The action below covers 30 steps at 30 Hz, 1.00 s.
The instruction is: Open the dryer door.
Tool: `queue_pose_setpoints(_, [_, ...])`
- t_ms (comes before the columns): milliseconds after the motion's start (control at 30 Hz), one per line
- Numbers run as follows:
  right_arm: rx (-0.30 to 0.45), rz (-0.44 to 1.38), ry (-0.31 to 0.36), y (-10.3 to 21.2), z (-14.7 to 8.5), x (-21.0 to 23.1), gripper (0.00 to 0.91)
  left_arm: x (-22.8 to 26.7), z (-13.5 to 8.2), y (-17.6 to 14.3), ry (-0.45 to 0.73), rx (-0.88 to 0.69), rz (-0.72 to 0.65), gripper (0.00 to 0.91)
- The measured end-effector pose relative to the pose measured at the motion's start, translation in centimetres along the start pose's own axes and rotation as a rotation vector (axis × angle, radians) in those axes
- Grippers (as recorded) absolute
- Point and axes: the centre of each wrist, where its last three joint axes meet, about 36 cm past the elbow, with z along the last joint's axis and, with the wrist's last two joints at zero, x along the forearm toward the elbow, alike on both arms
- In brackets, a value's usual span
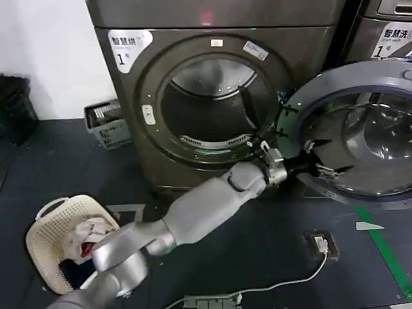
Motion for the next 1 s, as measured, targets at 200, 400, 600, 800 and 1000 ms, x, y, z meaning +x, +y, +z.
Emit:
queue_pose_setpoints(200, [0.014, 0.020, -0.004, 0.2, -0.5, 0.0, 0.907, -0.9, -0.8, -3.0, -0.083, -0.048, 0.042, 0.907])
queue_pose_setpoints(400, [0.015, 0.058, -0.021, -0.1, -1.4, -0.2, 0.907, 3.1, -0.2, -4.0, -0.155, -0.067, 0.051, 0.907])
queue_pose_setpoints(600, [-0.008, 0.073, -0.005, 0.5, -2.4, -0.1, 0.907, 9.6, 0.8, -3.1, -0.175, -0.089, 0.018, 0.907])
queue_pose_setpoints(800, [-0.007, 0.069, -0.033, 0.7, -2.7, 0.0, 0.907, 15.5, 1.0, -3.3, -0.109, -0.112, -0.004, 0.907])
queue_pose_setpoints(1000, [0.037, 0.054, -0.108, 0.2, -3.2, 0.4, 0.907, 22.5, -0.2, -3.2, -0.017, -0.117, -0.049, 0.907])
